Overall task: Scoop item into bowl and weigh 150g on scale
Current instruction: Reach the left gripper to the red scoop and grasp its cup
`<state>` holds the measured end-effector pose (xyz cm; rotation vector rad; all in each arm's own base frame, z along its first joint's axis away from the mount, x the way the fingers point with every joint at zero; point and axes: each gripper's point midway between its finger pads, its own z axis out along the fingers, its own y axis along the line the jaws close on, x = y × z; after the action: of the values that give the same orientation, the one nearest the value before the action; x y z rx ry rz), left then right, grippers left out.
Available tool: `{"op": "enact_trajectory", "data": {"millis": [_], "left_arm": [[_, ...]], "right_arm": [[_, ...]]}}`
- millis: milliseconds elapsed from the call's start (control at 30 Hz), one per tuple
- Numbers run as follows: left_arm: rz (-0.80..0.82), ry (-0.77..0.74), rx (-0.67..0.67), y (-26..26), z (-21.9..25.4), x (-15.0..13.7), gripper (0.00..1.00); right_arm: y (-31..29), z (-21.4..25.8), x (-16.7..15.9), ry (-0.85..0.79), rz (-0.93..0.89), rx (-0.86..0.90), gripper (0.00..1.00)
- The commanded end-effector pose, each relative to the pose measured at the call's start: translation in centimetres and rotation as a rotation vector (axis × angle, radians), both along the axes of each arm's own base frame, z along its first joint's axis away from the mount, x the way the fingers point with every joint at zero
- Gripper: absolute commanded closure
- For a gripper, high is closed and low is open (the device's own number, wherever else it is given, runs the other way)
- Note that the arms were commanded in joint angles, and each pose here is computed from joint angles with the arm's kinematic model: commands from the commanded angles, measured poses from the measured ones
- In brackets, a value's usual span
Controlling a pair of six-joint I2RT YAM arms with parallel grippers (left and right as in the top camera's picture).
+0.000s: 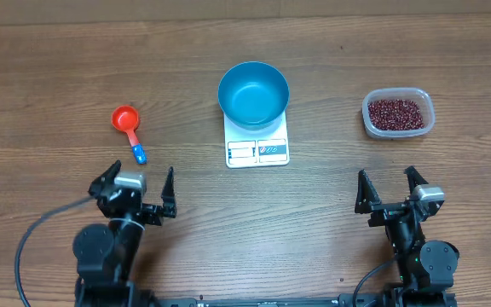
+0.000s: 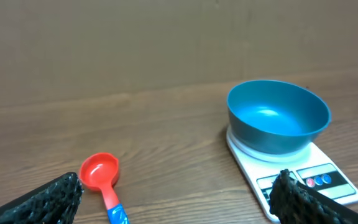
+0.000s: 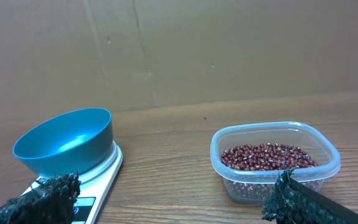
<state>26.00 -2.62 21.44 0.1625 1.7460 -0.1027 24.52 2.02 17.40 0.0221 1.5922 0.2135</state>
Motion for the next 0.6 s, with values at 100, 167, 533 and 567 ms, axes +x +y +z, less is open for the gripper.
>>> {"op": "enact_trajectory", "data": {"millis": [100, 167, 533, 567], "left_arm": [[-0.065, 0.071, -0.024, -1.1, 2.8, 1.4, 0.0], [-0.069, 0.104, -0.027, -1.2, 3.3, 1.9, 0.0], [-0.087, 0.375, -0.048, -1.6, 5.1, 4.8, 0.0], [-0.101, 0.433, -0.052, -1.8, 5.2, 5.3, 0.0]], "right_arm": [[-0.2, -0.2, 0.0, -0.003, -0.011, 0.001, 0.0], [-0.2, -0.2, 0.0, -0.003, -0.011, 0.001, 0.0], [-0.2, -0.2, 0.0, -0.003, -0.011, 0.001, 0.0], [-0.2, -0.2, 0.0, -0.003, -0.011, 0.0, 0.0]]}}
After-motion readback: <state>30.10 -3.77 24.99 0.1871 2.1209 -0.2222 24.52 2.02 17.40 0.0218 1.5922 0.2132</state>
